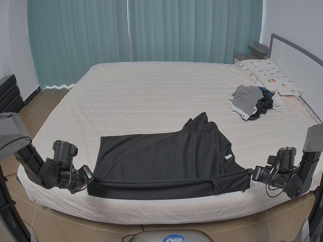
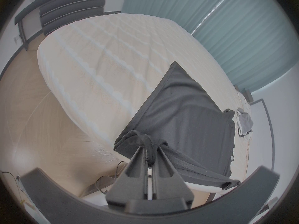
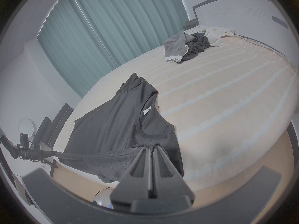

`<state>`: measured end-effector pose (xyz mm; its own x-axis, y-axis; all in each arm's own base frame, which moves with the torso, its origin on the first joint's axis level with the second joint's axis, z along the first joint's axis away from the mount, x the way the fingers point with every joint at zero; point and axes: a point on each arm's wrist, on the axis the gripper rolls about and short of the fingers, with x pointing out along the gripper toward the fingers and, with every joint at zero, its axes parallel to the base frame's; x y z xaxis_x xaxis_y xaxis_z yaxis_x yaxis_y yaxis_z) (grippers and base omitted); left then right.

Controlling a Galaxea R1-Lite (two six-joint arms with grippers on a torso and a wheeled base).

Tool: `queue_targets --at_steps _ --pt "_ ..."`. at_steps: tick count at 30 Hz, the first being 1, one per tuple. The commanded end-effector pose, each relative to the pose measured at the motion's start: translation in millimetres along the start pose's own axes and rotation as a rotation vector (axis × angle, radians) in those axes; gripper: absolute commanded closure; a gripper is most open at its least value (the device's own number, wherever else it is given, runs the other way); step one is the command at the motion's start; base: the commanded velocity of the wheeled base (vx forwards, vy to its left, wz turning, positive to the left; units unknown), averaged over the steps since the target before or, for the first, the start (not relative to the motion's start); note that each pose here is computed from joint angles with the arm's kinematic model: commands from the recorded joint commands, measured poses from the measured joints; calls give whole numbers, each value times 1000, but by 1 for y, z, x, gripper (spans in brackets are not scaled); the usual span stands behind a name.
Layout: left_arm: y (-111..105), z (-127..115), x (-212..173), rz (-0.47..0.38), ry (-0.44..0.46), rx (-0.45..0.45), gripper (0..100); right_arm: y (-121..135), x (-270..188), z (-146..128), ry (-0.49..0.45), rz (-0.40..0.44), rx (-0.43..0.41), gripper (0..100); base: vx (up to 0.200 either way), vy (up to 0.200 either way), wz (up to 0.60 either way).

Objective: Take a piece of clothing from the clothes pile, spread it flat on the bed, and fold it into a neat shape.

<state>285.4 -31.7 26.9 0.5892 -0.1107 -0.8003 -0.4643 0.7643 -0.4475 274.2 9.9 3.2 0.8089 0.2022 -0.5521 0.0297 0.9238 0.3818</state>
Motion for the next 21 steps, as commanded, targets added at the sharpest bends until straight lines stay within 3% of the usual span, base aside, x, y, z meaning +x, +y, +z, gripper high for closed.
queue_targets --at_steps 1,7,21 --pt "-3 4 12 2 3 -33 100 -5 16 -3 16 -5 8 100 0 0 0" --pt "-4 5 19 6 5 -44 100 -6 36 -3 11 1 59 100 0 0 0" --pt "-10 11 45 8 12 -112 100 -13 67 -5 10 2 91 100 0 0 0"
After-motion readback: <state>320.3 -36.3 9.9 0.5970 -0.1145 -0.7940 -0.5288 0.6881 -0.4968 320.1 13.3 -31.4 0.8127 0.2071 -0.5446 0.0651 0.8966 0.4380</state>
